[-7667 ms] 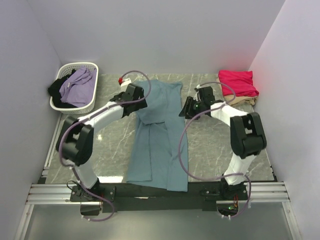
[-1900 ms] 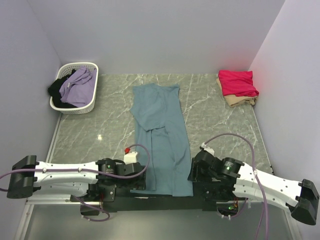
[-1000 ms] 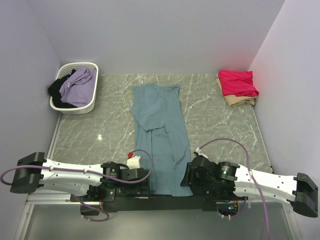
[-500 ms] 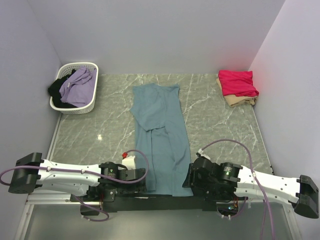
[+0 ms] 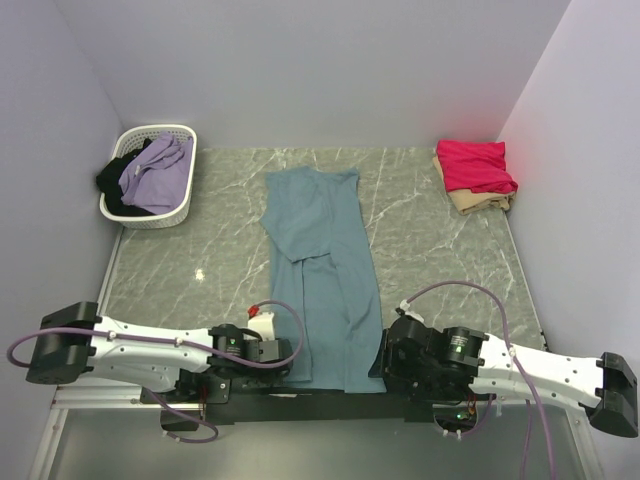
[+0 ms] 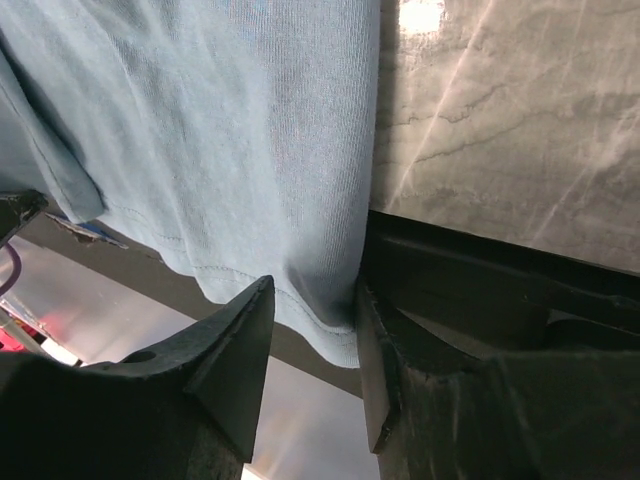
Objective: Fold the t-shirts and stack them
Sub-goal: Fold the tshirt
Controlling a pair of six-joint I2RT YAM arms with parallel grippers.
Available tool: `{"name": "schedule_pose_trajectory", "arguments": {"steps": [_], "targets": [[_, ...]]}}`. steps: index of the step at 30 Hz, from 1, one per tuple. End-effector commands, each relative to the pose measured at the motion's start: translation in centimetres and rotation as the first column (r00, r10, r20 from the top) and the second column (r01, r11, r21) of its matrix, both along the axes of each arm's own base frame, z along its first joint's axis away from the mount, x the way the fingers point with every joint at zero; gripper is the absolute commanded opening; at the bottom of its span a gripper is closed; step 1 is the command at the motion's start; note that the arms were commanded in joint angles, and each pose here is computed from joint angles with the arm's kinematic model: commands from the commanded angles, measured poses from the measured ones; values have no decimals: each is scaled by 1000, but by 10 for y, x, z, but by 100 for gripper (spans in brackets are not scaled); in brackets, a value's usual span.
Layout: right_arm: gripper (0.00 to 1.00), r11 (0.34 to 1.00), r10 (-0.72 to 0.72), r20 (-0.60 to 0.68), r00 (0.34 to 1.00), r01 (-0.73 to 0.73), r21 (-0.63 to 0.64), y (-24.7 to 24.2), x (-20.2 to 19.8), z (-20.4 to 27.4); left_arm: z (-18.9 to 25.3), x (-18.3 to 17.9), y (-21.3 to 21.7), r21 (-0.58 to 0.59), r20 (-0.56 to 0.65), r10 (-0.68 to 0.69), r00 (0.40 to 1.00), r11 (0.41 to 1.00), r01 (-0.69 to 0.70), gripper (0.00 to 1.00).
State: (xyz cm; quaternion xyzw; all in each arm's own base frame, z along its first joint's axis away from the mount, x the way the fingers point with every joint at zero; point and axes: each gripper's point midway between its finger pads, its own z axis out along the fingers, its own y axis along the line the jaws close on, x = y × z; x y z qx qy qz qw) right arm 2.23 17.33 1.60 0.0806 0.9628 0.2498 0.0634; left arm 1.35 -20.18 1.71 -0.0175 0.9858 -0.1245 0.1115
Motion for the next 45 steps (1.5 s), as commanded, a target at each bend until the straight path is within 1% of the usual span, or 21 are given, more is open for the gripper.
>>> {"name": "schedule_pose_trajectory", "arguments": {"steps": [1,3,4,6,7,8,9,10,13,14,15,23,29,30,32,36,40,41,42,43,45], "targets": [[45,997,3,5,1000,-2,-76,-12,0,-13,-22,18,3,54,90,20,996,998,-25,41],[44,997,15,6,1000,-15,-80,-11,-1,-14,-23,18,2,63,90,16,996,998,-22,37],[44,996,16,5,1000,-16,-87,-11,0,-15,-24,18,4,80,91,15,996,997,-22,26],[43,996,18,8,1000,-17,-92,-11,0,-15,-22,20,5,87,100,17,995,996,-25,16],[37,995,16,16,1000,-14,-94,-11,2,-15,-20,20,5,86,104,20,994,996,-29,2],[32,995,15,20,1000,-13,-95,-12,2,-14,-18,21,8,96,108,23,994,995,-33,1],[27,996,12,29,999,-9,-90,-10,4,-10,-15,22,8,92,116,23,993,995,-34,1],[17,996,8,46,999,-4,-87,-11,7,-7,-10,24,8,81,127,25,992,996,-36,1],[7,999,9,101,995,-4,-46,-4,15,9,10,32,9,77,171,33,985,996,-47,1],[6,999,3,127,992,2,-37,-3,20,14,23,35,0,50,186,38,982,998,-48,1],[6,1000,6,153,988,-3,-18,0,24,23,31,38,5,64,200,34,979,997,-48,1],[3,999,25,324,946,-34,22,17,52,73,93,64,-19,21,329,49,943,998,-60,1],[6,999,53,451,891,-43,-34,28,81,109,114,85,-31,30,378,70,923,996,-88,1],[6,996,75,463,883,-43,-78,26,89,108,114,93,-31,36,382,85,920,994,-107,1],[7,994,93,504,858,-50,-99,28,103,120,120,108,-31,29,398,106,911,991,-129,1],[7,986,87,527,845,4,-169,19,138,122,123,139,-27,26,420,138,897,986,-164,1],[8,985,87,558,825,15,-174,22,169,129,126,175,-27,15,447,158,880,983,-184,1],[8,982,112,560,821,-7,-187,23,174,128,123,187,-22,41,456,148,878,982,-186,1],[8,979,123,550,826,-10,-204,25,181,123,125,197,-26,23,467,160,870,981,-193,1],[8,981,103,562,821,9,-194,27,193,128,127,204,-28,30,475,142,868,984,-178,1],[8,973,142,545,826,-16,-229,31,204,119,121,223,-26,52,476,146,867,980,-194,1]]}}
